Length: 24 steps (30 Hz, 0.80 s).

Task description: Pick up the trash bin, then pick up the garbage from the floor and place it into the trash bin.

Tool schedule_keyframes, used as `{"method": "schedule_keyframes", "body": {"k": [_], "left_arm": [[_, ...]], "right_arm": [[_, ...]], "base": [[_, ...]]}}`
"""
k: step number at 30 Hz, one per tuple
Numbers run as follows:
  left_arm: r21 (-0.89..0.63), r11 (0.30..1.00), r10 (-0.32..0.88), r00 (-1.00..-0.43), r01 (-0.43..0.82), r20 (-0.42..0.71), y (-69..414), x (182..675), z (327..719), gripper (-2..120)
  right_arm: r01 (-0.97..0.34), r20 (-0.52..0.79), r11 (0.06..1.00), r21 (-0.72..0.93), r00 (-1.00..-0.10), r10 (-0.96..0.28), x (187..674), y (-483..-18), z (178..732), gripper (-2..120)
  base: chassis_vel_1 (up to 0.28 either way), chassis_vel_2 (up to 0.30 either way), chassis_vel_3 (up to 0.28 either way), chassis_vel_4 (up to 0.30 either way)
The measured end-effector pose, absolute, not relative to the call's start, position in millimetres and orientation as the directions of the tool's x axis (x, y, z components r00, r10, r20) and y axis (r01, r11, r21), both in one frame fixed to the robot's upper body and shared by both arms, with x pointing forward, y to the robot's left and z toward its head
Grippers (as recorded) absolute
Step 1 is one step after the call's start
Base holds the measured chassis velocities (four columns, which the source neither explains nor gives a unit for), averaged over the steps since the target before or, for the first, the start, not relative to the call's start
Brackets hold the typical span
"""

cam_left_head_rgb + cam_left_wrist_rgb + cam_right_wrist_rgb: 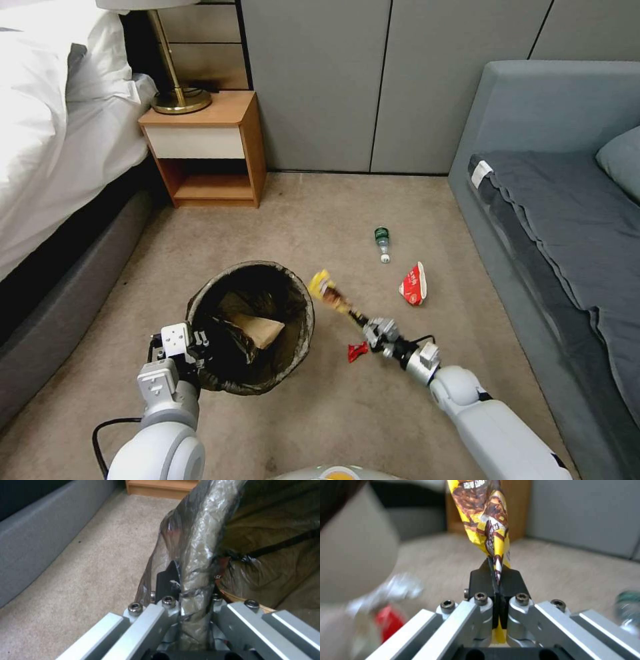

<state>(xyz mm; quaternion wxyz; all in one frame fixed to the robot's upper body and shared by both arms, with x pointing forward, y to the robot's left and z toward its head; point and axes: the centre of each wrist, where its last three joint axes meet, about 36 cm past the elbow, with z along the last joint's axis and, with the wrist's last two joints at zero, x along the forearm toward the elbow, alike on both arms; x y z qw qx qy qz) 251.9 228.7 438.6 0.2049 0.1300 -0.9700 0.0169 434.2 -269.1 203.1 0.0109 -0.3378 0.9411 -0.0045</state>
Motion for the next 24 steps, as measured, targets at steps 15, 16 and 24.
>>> {"method": "schedule_keyframes", "body": {"k": [15, 16, 24], "left_arm": [[0.032, 0.969, -0.234, -0.879, -0.243, 0.415, 222.9, 253.0, 430.6, 0], [0.034, 0.971, -0.229, -0.88, -0.236, 0.417, 220.1, 253.0, 429.5, 0], [0.05, 0.978, -0.205, -0.879, -0.204, 0.43, 209.0, 249.3, 424.0, 0]], "right_arm": [[-0.641, -0.369, 0.767, 0.028, -0.72, -0.588, 424.1, -215.3, 333.0, 0], [-0.668, -0.408, 0.744, 0.028, -0.687, -0.601, 414.4, -200.4, 352.1, 0], [-0.797, -0.426, 0.603, 0.043, -0.561, -0.71, 356.9, -149.9, 385.7, 0]], "base": [[0.0, 0.0, 0.0, 0.0], [0.0, 0.0, 0.0, 0.0], [0.0, 0.0, 0.0, 0.0]]}}
